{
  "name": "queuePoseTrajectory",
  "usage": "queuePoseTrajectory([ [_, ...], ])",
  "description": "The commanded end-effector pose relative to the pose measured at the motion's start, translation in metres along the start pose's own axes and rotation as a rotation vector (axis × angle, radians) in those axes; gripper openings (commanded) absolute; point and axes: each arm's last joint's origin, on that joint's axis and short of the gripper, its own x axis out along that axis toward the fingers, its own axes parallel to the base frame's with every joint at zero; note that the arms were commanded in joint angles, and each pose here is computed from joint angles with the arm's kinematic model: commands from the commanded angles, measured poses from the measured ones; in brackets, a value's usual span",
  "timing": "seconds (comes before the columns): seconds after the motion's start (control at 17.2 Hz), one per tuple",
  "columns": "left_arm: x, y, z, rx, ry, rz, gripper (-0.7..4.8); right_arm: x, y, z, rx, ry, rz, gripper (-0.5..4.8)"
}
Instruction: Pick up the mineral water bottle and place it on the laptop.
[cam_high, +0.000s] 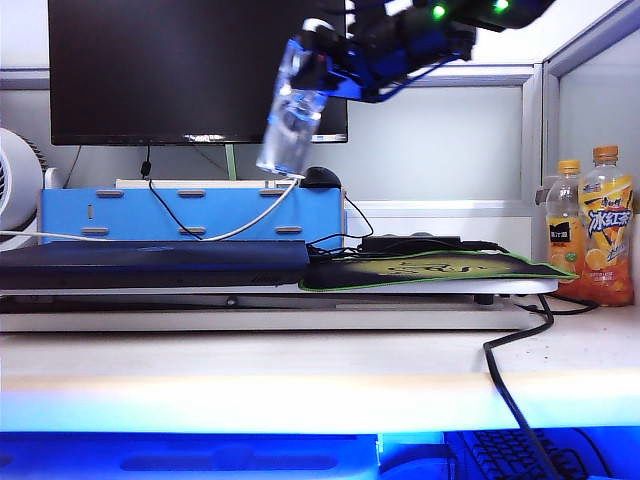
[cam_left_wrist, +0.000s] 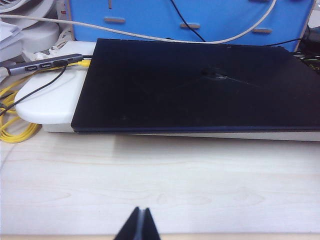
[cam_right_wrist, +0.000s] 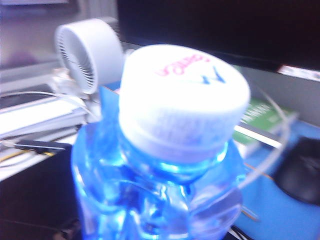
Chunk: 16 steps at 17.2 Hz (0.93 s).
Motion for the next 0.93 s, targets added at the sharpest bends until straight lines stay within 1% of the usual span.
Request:
queuePoseTrajectory([
  [0.06,0.0,0.0,0.001,0.001,-0.011,-0.003,-0.02,0.0,0.012,0.02,-0.033,-0.107,0.029,1.07],
  [0.46,0.0,0.0,0.001,0.001,-0.011,-0.003,-0.02,0.014,0.047,0.015,-0.035,-0.108,0.117,1.08],
  [0.64,0.0,0.0,0.001,0.001,-0.011,-0.003,-0.02,0.023,0.061,0.008,-0.035,-0.117,0.124,1.08],
  [0.75,0.0,0.0,0.001,0.001,-0.011,-0.003,-0.02,0.031,0.065,0.001,-0.032,-0.115,0.118,1.08],
  [0.93,0.0,0.0,0.001,0.001,-0.011,-0.003,-0.02,0.042,0.065,-0.011,-0.025,-0.098,0.103,1.08],
])
